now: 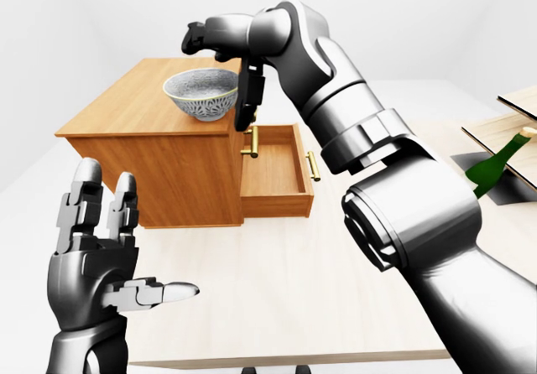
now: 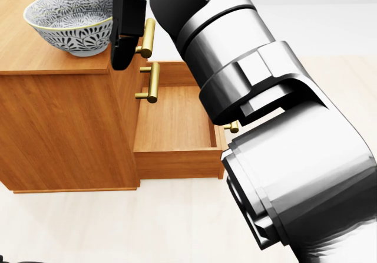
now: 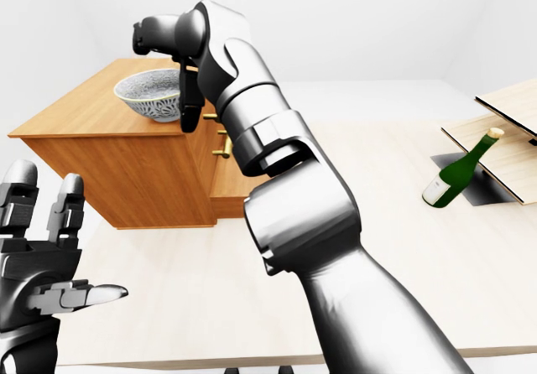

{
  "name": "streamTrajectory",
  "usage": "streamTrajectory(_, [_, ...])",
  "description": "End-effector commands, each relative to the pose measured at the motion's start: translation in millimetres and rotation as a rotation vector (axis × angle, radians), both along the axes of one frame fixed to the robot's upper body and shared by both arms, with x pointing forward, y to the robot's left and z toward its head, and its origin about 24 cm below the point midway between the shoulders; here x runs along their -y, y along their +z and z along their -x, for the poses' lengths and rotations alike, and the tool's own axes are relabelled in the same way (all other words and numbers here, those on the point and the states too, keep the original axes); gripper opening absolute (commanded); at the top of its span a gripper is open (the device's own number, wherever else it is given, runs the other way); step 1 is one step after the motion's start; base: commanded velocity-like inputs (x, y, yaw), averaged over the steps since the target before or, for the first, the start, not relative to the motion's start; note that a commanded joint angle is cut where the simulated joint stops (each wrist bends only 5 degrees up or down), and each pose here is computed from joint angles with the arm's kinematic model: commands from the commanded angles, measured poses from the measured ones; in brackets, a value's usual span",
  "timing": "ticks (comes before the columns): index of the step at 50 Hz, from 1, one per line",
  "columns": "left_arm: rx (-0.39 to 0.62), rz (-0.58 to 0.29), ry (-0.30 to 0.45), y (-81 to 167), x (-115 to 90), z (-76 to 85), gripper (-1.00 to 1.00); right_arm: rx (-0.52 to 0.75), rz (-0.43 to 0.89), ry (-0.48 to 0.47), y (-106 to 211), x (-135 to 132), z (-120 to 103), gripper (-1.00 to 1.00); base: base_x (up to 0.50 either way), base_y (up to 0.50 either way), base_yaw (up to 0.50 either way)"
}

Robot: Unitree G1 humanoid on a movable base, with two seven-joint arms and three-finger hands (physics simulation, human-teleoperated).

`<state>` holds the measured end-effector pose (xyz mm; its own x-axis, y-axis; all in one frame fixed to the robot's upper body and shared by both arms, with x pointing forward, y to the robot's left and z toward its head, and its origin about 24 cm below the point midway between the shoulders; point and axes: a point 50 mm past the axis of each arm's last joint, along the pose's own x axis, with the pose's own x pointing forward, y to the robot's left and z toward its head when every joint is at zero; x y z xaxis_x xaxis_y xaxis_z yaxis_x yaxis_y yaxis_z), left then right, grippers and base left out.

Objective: Put the bowl on top of the cabinet.

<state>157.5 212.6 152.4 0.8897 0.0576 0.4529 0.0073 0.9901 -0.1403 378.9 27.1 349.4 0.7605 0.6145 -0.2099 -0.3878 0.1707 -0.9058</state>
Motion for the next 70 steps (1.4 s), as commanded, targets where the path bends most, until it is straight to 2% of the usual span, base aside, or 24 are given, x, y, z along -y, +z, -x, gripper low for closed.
streamTrajectory(1, [-0.091,0.038,0.009,-22,-1,-15.0,1.00,-0.050,0.039,-0.038,-12,5,-6,1.00,0.00,0.00,0.00])
streamTrajectory(19, [-0.110,0.033,-0.002,-25,3,-16.9,1.00,-0.030,0.020,-0.047,0,10,-5,1.00,0.00,0.00,0.00])
streamTrajectory(32, [-0.100,0.034,0.001,-23,1,-15.8,1.00,0.090,-0.072,-0.026,54,18,10,1.00,0.00,0.00,0.00])
streamTrajectory(46, [-0.101,0.031,-0.001,-23,3,-14.7,1.00,0.239,-0.169,-0.105,102,68,19,1.00,0.00,0.00,0.00])
streamTrajectory(54, [-0.113,0.029,-0.007,-25,5,-15.0,1.00,0.356,-0.166,-0.153,94,97,18,1.00,0.00,0.00,0.00])
streamTrajectory(59, [-0.118,0.030,-0.009,-27,5,-15.5,1.00,0.442,-0.170,-0.168,90,111,25,1.00,0.00,0.00,0.00])
streamTrajectory(63, [-0.131,0.029,-0.015,-29,7,-16.4,1.00,0.565,-0.115,-0.220,75,127,37,1.00,0.00,0.00,0.00])
streamTrajectory(70, [-0.141,0.029,-0.020,-31,8,-16.9,1.00,0.695,-0.105,-0.227,65,133,60,1.00,0.00,0.00,0.00])
